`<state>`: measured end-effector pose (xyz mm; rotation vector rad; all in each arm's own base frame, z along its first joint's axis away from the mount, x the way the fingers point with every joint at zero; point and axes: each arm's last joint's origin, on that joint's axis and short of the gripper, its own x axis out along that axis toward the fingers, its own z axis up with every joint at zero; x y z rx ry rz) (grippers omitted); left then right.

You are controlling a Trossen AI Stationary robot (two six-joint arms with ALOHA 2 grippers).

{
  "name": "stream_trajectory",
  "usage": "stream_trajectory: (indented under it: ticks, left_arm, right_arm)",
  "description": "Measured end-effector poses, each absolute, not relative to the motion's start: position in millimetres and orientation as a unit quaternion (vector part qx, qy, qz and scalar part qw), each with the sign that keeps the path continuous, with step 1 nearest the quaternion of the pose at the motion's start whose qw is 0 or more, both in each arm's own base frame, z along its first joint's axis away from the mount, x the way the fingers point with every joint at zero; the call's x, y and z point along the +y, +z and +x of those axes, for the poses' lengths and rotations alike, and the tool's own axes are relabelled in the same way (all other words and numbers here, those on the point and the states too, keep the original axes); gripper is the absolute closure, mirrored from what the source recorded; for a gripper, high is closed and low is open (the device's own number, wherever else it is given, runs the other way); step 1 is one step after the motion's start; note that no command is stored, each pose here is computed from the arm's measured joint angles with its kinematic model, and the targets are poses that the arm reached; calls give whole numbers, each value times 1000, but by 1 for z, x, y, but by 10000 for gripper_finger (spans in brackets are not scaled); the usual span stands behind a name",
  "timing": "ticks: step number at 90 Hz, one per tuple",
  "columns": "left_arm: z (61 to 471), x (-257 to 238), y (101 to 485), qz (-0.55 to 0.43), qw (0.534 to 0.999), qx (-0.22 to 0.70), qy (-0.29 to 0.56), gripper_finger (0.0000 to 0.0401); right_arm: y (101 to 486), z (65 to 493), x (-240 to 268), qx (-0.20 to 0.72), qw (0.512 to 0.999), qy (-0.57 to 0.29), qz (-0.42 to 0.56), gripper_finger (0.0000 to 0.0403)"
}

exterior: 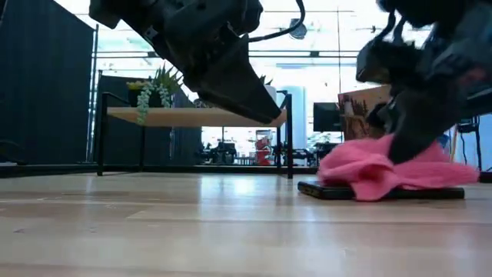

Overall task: Apply microfiber cloth
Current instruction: Wipe the front of the cellphone using the pink microfiber cloth

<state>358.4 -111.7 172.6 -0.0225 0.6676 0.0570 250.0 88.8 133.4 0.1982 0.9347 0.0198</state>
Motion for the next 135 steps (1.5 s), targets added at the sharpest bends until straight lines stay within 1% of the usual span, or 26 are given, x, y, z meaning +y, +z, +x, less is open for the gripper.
stream_trajectory:
  ticks: [12,21,29,36,43,51,61,67,78,91,102,108,116,123,135]
  left_arm:
    - [358,-112,173,-11,944,328,28,237]
    - [358,-112,173,-11,944,328,28,237]
    - [358,-112,173,-12,944,328,28,237]
    - [358,-112,172,-13,943,331,29,237]
    - [357,-113,172,-13,942,334,29,237]
    - [357,-114,172,-12,942,335,27,237]
    - [356,-115,172,-11,942,335,26,237]
    - [356,-115,172,-18,941,336,26,237]
    - [357,-116,168,-41,938,343,21,237]
    - [359,-118,154,-55,929,366,2,237]
    - [361,-120,137,-53,919,391,-6,237]
    - [361,-120,127,-50,914,404,-6,237]
    - [365,-119,119,-50,913,404,-3,237]
    - [366,-118,115,-50,912,406,0,237]
    - [368,-115,112,-52,912,408,4,237]
  right_arm:
    - [118,277,94,388,916,33,93,398]
    - [115,296,96,362,927,45,83,398]
    - [128,307,98,360,930,57,48,398]
    - [154,311,99,362,930,70,9,398]
    - [183,305,95,402,913,64,-26,398]
    - [203,286,85,474,879,23,-51,398]
    - [215,263,76,515,856,-28,-24,398]
    - [207,254,73,522,852,-52,10,398]
    - [171,243,70,521,848,-79,55,398]
    - [132,230,68,530,838,-89,94,398]
    - [121,226,70,524,839,-85,121,398]
    - [121,229,76,504,851,-63,132,399]
    - [125,236,86,466,871,-14,156,399]
    - [127,242,91,438,883,6,167,399]
    - [114,245,99,457,871,23,179,399]
